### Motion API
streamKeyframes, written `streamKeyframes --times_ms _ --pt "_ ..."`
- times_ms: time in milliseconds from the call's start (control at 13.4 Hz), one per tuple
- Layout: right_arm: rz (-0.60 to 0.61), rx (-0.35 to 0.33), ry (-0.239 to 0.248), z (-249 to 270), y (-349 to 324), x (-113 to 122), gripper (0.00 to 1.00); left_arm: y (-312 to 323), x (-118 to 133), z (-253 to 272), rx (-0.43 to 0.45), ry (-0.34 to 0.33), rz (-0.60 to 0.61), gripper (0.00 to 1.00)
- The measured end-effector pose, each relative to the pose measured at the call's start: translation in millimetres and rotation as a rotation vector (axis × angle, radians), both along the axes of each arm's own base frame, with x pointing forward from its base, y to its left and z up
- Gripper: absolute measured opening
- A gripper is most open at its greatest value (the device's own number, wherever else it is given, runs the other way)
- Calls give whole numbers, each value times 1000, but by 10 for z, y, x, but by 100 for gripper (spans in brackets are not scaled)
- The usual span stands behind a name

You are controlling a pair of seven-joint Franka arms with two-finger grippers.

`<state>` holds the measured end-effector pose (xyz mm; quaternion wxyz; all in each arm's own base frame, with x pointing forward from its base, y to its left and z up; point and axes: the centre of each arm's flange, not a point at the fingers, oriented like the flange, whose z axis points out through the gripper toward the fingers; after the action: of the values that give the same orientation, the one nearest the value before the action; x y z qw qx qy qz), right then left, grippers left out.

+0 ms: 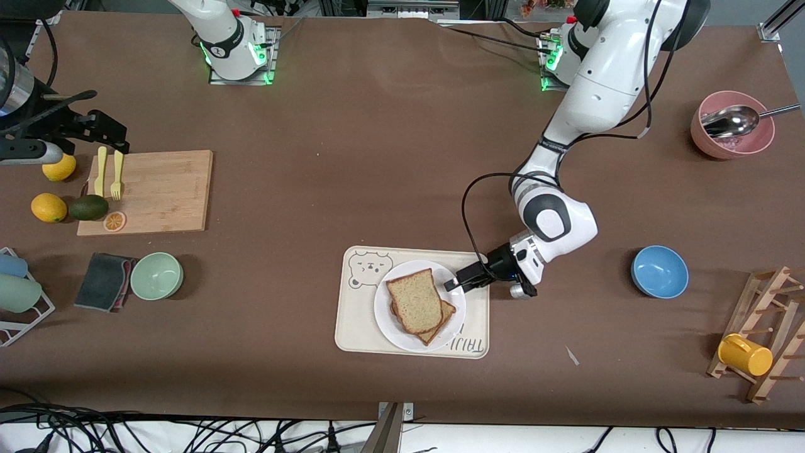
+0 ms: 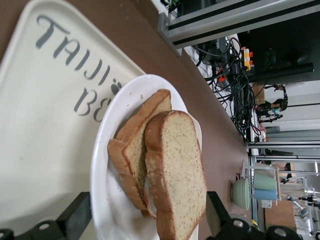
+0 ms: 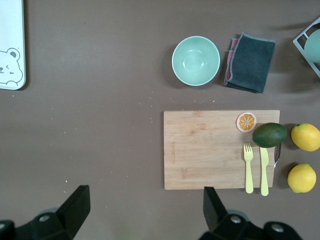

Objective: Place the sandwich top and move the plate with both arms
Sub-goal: 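Open the left gripper and lift it away from the plate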

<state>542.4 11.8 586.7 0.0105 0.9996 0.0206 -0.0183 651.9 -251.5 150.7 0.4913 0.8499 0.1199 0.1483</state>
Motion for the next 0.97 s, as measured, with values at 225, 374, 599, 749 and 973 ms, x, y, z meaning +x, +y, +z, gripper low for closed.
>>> streamKeyframes --times_ms 225,374,599,749,973 --pt "0 1 1 0 1 -1 100 172 40 169 99 -48 -92 100" --pt "-1 7 2 -1 7 -2 100 384 28 326 180 -76 -155 100" --pt "-1 9 2 -1 9 -2 100 862 -9 799 350 -143 -290 100" --pt "-1 9 2 -1 9 -3 100 1157 -48 1239 423 -137 -384 100" --pt "-1 9 8 -6 9 -9 100 1486 -138 1872 523 -69 -478 100"
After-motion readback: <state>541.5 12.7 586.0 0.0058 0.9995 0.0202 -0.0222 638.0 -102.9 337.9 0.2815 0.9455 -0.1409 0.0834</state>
